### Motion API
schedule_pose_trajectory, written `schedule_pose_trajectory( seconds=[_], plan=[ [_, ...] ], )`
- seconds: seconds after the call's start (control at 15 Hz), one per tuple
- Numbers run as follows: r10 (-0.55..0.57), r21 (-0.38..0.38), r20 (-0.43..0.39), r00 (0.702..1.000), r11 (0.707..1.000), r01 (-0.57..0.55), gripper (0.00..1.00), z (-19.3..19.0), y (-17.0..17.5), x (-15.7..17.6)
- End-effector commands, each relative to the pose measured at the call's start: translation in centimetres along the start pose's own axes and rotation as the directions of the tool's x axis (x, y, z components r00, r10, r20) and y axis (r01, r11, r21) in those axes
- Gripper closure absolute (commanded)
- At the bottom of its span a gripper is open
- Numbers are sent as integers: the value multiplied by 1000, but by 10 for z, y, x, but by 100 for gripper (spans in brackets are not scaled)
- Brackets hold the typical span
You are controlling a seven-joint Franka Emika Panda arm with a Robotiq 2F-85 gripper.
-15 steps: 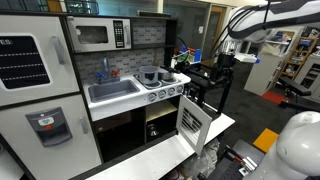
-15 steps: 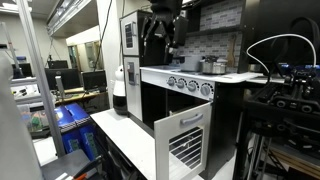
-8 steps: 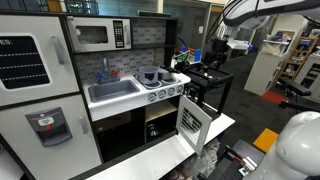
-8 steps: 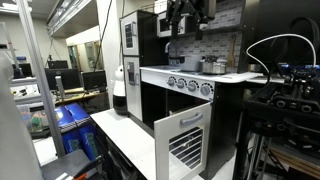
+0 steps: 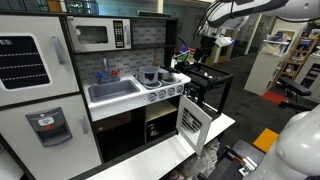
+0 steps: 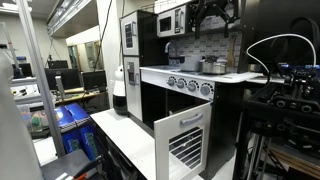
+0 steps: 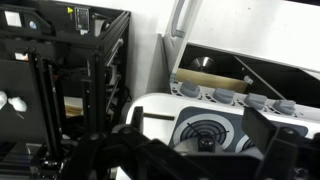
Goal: Remove the grey lid from the silver pot and place it on top of the grey pot
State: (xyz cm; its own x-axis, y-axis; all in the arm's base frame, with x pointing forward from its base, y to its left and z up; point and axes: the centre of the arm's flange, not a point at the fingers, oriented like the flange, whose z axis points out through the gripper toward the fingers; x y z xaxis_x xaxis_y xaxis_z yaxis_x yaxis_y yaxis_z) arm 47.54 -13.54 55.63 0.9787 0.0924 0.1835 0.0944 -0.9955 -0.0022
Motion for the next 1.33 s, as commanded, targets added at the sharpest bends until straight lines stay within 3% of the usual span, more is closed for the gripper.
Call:
schedule_pose_trajectory(
  seconds=[0.0,0.13,0.53,0.93,1.27],
  plan=[
    [-102,1,-33,994,995,102,0,5,9,29],
    [-70,-10,-18,997,997,70,0,5,4,16],
    [-76,-13,-14,997,997,75,0,7,4,22],
    [-100,-30,-40,994,995,98,0,13,9,59],
    [-140,-36,-43,989,990,138,0,22,-9,94]
  ],
)
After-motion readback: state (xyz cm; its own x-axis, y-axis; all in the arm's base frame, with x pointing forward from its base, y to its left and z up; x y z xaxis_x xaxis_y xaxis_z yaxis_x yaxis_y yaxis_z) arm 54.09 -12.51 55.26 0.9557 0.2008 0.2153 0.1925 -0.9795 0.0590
